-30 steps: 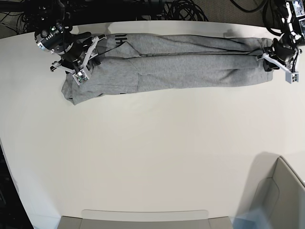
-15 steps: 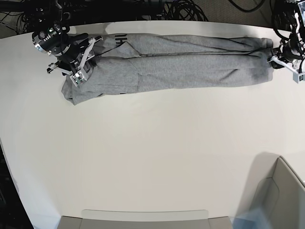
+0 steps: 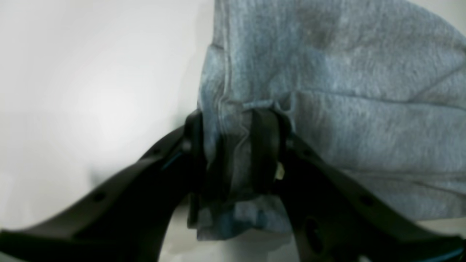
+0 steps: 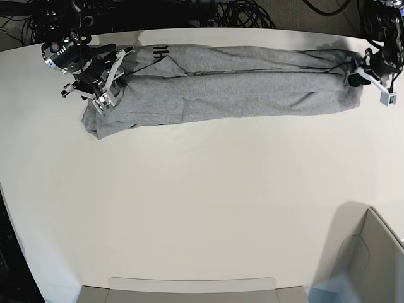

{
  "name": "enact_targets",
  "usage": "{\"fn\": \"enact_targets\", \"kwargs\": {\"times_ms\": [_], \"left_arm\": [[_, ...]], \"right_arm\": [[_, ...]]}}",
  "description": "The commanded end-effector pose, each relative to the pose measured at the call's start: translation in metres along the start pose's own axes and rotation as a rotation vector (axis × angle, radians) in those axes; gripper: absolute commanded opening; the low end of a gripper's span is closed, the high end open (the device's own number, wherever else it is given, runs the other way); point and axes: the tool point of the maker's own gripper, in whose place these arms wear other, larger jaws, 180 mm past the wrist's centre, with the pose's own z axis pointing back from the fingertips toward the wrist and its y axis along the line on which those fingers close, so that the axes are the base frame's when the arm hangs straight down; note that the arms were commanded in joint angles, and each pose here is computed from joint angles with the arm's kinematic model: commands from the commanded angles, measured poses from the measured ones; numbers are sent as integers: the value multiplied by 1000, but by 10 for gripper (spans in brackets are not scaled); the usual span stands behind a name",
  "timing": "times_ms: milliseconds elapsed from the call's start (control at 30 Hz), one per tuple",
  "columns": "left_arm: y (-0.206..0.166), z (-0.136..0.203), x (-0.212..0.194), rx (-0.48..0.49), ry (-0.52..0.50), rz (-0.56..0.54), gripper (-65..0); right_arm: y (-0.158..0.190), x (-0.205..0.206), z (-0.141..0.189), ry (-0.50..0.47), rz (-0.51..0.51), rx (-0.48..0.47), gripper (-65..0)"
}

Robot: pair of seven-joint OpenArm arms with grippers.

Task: Fold the T-shirt properly
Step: 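Hold the strip ends with both grippers and straighten it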

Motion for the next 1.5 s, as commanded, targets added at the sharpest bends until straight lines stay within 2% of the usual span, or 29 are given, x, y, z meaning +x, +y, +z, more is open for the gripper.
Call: {"fn": "enact_targets", "kwargs": {"times_ms": [0,133,267,400,467,600,733,900,1000,1167,1467], "left_arm": [[4,-9,-24,28,86,-5,-438],[-8,-26,-34,0,122,-24,-465],[-9,-33,-25,-29,110,-36,-650],[1,-41,-2,-38,76,4,-650],[15,-32,18,-12,9,40,-650],[43,-13,35,57,-55,83,-650],[60,10,60,98,-111,69,-650],[43,41,93,104,-162,-34,-650],[43,56,92,119,-166,-46,-650],[20,79,94,120,-205,-100,-650],[-65,98,80,58,-241,-234,-650]], "right_arm": [[-4,9,4,-34,15,-8,-406],[-4,9,4,-34,15,-8,-406],[-4,9,4,-35,15,-8,-406],[-5,11,4,-39,16,-12,-406],[-7,13,4,-45,18,-18,-406],[-6,14,4,-47,15,-14,-406],[-4,15,3,-51,9,-10,-406],[-3,15,3,-54,3,-7,-406],[1,18,2,-63,-12,1,-406],[5,18,1,-67,-22,8,-406],[6,19,0,-70,-22,12,-406]]}}
